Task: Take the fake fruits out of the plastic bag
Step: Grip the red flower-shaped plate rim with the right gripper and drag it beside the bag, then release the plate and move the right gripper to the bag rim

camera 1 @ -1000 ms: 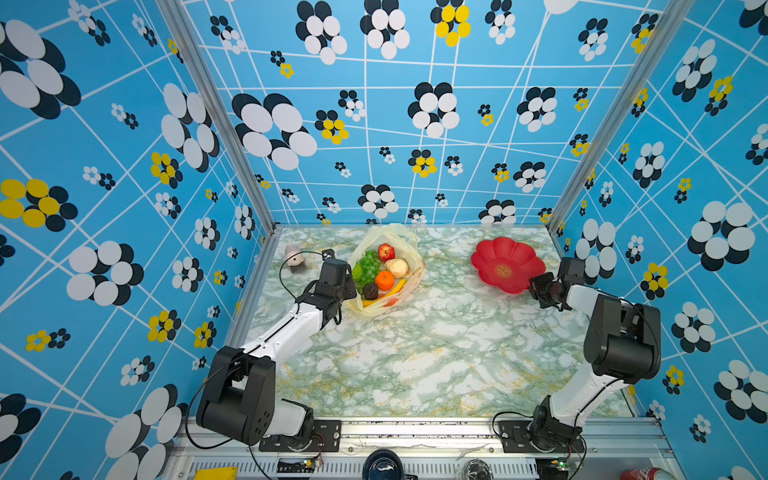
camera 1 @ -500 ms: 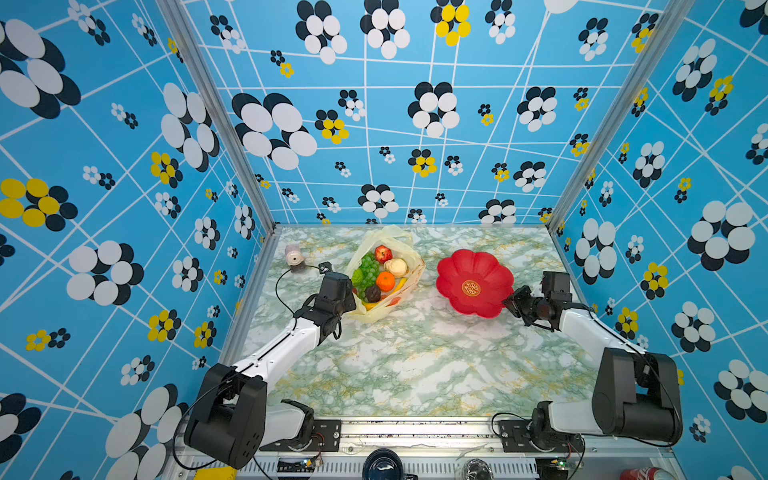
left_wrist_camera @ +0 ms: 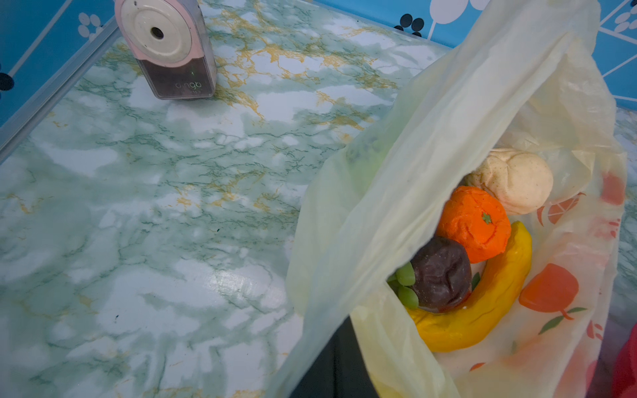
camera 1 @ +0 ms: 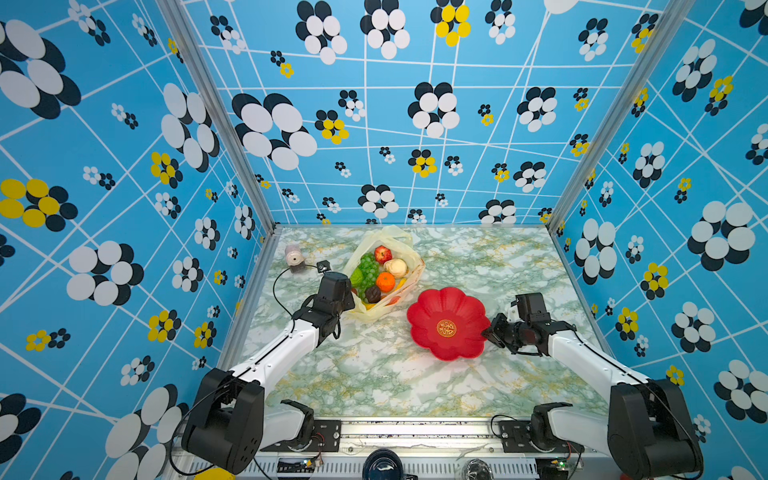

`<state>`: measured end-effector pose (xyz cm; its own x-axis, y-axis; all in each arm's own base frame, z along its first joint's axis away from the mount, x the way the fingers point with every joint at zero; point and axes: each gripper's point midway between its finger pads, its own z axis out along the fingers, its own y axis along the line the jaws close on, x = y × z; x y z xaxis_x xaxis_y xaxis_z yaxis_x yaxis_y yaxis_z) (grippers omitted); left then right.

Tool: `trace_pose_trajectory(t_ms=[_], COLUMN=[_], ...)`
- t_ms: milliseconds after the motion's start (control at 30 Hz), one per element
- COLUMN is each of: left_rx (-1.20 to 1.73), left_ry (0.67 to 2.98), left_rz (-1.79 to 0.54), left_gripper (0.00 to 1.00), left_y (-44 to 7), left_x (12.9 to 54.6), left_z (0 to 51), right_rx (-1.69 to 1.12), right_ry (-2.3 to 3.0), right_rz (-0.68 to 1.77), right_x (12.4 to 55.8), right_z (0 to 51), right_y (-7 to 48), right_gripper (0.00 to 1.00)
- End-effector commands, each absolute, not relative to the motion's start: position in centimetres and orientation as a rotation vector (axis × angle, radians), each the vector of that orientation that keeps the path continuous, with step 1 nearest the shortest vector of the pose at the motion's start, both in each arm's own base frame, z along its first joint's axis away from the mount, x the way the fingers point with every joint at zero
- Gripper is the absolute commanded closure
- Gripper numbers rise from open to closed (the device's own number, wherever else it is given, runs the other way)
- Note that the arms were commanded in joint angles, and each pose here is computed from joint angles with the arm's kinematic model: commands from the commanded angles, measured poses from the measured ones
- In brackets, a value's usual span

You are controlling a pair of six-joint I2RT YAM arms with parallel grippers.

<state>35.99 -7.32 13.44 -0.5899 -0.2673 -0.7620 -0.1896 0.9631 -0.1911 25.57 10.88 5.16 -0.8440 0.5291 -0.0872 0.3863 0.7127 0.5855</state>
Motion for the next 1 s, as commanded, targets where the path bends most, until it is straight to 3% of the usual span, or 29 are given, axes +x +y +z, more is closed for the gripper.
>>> trace_pose_trajectory(t_ms=[0,333,633,800,967], left_rx=[-0.305,-0.297,-0.295,-0.295,-0.288], left_ry=[2.212,2.215,2.213,2.222,2.238], left_rz=[-0.074,-0.071,-0.062,-0.057,-0.053], left_gripper=[1.0,1.0,1.0,1.0,1.0], left_y=[-7.0,-7.1,-7.0,-7.0,-7.1], left_x=[35.8,36.0,36.0,36.1,36.2], left_z=[13.2,13.0,13.0,12.7,12.3], right_rx=[0.657,0.579,0.518,0.41,0.233], right_ry=[2.692,2.751,2.729,2.572,2.51], right_rz=[0.803,0.714,0.551,0.416,0.4], right_x=[24.5,23.8,24.2,27.5,33.5], right_z=[4.9,4.5,7.5,12.8,15.9], right_y=[11.4,11.3,9.6,9.6,14.6], right_gripper=[0.96,0.89,0.51,0.39,0.34])
